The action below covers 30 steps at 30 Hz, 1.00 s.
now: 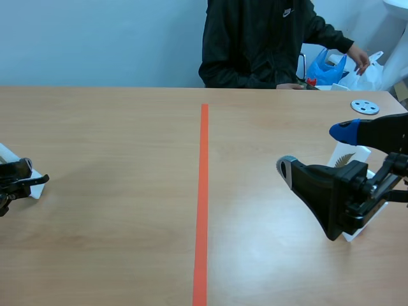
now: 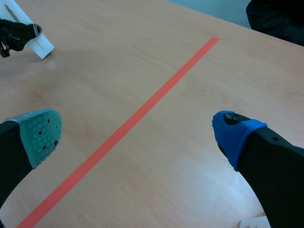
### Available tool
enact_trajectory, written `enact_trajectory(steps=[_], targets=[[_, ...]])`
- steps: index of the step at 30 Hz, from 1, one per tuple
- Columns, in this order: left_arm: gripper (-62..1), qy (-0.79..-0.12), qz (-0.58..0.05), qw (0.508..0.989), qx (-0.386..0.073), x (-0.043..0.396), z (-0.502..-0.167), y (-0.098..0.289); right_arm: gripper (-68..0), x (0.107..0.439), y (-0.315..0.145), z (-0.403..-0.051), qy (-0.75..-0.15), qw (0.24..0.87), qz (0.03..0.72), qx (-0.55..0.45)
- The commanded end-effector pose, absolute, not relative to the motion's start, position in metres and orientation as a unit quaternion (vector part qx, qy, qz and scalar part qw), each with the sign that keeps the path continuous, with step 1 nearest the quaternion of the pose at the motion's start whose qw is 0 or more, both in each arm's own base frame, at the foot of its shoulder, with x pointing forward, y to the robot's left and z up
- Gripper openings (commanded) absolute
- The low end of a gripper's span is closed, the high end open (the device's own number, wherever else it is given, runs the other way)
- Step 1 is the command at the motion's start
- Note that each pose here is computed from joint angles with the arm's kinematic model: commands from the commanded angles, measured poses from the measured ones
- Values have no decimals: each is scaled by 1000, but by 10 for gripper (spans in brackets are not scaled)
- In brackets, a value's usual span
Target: Sort the leaf by its shape. The table is split by an orange tape line. A compound leaf with several leaflets goes to the left side, a simple leaf with one blade goes to the right side. Return to the home posture when a red brick is placed on the table.
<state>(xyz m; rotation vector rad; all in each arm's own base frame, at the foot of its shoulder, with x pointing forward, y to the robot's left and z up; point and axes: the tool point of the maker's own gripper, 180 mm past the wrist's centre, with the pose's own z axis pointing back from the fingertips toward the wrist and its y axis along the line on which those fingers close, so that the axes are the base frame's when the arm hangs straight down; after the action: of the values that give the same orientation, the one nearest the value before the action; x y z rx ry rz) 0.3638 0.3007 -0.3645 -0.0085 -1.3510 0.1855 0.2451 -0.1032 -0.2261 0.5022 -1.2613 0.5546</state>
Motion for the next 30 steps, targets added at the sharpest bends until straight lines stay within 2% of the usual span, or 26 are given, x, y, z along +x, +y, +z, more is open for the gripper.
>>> enact_trajectory(steps=[1,10,16,18,27,30], targets=[[-502,-646,81,759,-6,375,-346,302,4,248,-104,-219,-585,735,255,230],[-498,-644,68,762,-2,375,-347,299,4,248,-104,-219,-585,735,255,230],[-441,-643,64,763,-1,375,-347,298,4,248,-104,-219,-585,735,255,230],[-405,-643,64,763,-1,375,-347,299,4,248,-104,-219,-585,735,255,230],[-139,-646,54,762,-2,373,-343,301,4,248,-104,-219,-585,735,254,230],[-86,-650,43,759,-2,371,-337,301,4,248,-104,-219,-585,735,254,230]])
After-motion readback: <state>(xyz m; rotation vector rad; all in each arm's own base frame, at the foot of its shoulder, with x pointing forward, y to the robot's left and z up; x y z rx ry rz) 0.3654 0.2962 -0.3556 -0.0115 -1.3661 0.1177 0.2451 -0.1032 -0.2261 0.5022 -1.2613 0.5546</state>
